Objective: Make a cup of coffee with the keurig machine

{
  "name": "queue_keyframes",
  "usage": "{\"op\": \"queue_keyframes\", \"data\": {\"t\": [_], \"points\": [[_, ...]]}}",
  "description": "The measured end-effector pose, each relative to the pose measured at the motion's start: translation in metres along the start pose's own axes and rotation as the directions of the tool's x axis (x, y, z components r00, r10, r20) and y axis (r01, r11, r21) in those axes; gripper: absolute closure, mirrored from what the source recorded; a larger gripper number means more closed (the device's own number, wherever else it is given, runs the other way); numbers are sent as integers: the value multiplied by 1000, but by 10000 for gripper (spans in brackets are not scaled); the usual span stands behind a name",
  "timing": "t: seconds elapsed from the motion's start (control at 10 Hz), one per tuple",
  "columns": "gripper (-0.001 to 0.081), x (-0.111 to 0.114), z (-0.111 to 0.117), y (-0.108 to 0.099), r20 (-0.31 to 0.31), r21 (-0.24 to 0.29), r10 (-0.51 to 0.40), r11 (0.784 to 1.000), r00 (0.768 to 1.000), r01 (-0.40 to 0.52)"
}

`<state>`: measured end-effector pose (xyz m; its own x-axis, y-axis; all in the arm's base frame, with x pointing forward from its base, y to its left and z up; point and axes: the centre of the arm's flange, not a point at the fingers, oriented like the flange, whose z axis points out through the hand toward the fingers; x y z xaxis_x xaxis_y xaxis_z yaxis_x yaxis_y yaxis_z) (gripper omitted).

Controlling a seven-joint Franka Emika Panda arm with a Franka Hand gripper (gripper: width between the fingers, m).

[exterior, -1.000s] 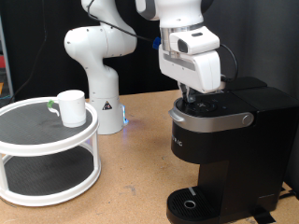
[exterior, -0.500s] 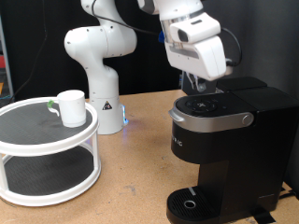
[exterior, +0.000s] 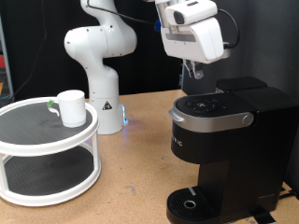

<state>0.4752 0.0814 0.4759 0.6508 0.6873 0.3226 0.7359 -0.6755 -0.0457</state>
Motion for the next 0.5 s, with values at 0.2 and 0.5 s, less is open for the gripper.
{"op": "queue_keyframes", "data": {"t": [0.2, 0.5], "points": [[805, -10, 2, -3, 33, 115, 22, 993, 999, -26], [805, -34, -10, 3, -37, 123, 180, 977, 983, -175]]}}
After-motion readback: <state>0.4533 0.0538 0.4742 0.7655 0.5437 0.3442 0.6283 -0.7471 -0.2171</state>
